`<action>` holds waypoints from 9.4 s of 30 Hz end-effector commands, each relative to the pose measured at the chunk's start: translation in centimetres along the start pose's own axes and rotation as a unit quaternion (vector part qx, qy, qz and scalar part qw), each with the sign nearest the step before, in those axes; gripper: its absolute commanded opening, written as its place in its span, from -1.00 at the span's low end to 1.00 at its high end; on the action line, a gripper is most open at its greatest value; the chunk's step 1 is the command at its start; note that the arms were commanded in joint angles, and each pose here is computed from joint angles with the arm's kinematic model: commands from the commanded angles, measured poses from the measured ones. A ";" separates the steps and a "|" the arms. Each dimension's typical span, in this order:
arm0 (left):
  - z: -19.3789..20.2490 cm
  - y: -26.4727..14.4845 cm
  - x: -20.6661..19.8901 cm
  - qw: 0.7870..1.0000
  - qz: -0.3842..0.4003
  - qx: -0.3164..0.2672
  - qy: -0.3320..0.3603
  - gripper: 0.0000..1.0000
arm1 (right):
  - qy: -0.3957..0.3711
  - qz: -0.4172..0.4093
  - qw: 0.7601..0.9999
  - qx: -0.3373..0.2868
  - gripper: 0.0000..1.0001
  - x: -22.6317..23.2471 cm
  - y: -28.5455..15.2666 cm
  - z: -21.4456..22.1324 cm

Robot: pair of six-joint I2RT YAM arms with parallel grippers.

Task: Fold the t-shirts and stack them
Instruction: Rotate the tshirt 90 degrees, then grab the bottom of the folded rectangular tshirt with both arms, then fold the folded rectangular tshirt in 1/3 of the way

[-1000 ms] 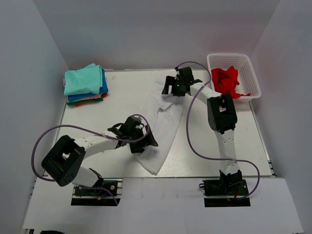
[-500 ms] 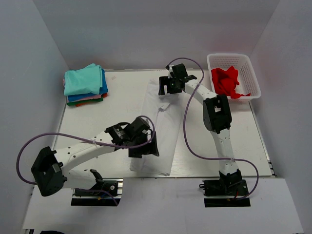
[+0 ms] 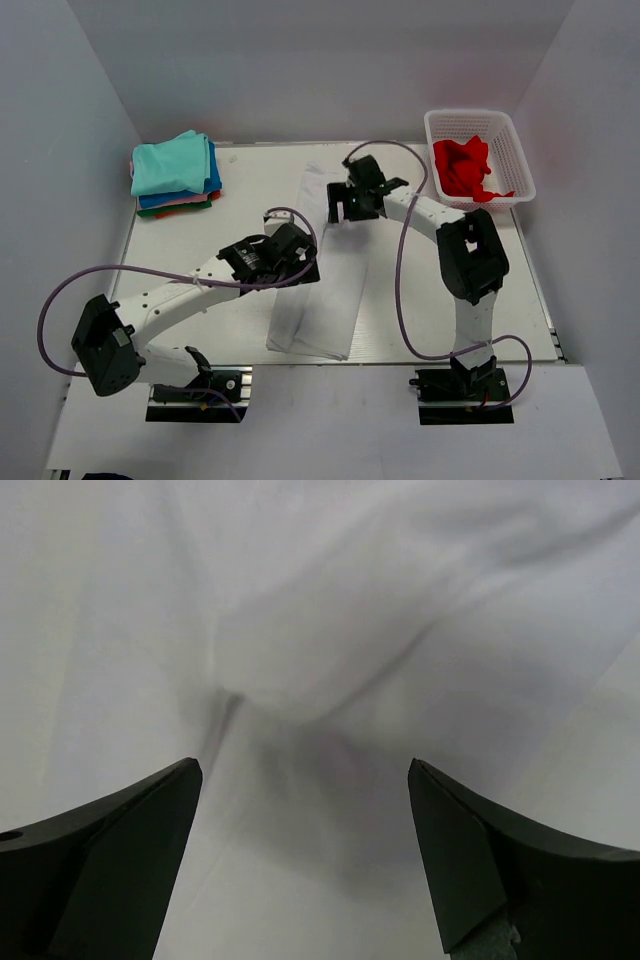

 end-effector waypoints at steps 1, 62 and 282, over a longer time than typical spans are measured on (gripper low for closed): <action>-2.1 1.2 0.4 0.998 -0.034 -0.054 -0.015 1.00 | 0.037 0.032 0.998 0.029 0.79 -0.1 -0.3 3.5; 4.2 2.3 13.3 0.975 -0.118 -0.007 -0.186 1.00 | -0.143 -0.050 0.982 0.109 -0.69 13.0 -6.0 17.7; -17.5 12.8 1.5 0.996 -0.066 -0.063 0.006 0.99 | 0.100 -0.086 0.989 -0.070 0.81 -4.6 -3.5 -4.3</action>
Point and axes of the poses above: each gripper's point midway between its finger pads, its own y axis out along the fingers, its own x axis along the line the jaws close on, z = x × y, the point moved 8 cm from there along -y, back along the fingers, and after that the axes turned 2 degrees about y, right-handed, at the moved point
